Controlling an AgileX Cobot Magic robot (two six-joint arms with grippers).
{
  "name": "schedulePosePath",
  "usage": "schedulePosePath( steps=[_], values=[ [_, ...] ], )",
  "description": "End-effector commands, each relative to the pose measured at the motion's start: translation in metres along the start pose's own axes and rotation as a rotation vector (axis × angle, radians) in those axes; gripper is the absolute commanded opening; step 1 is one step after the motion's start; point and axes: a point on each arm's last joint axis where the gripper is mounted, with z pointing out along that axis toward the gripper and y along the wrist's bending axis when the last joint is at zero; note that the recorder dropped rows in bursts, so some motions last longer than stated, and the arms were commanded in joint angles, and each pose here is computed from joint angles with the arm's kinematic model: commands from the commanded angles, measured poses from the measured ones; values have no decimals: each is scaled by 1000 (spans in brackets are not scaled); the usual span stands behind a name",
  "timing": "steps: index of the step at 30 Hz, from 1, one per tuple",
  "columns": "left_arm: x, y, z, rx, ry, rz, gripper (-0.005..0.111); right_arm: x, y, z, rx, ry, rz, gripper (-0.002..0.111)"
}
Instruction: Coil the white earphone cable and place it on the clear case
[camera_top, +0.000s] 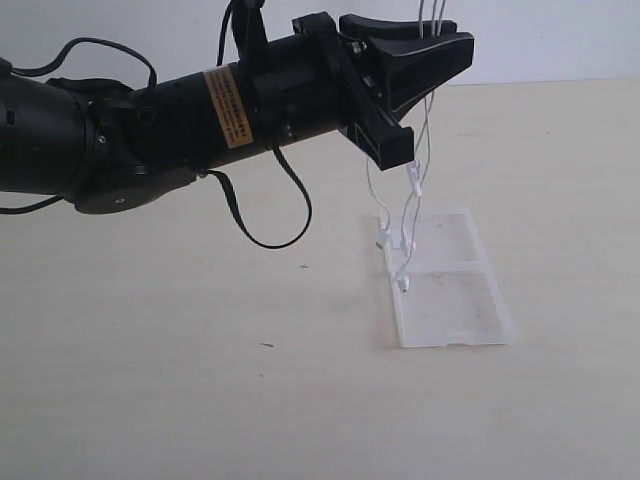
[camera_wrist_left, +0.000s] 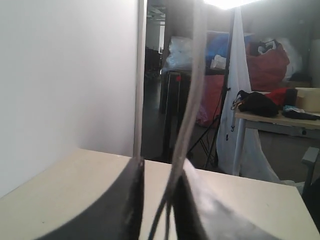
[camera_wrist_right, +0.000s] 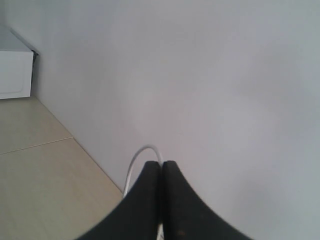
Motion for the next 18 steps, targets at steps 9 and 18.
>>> schedulePosePath(
  steps=[9, 18],
  values=[
    [0, -2, 1, -8, 54, -61, 0, 2, -4, -1, 41, 31, -26, 0],
    [-27, -14, -8, 5, 133, -12, 0, 16, -33, -8, 372, 193, -2, 0]
  ],
)
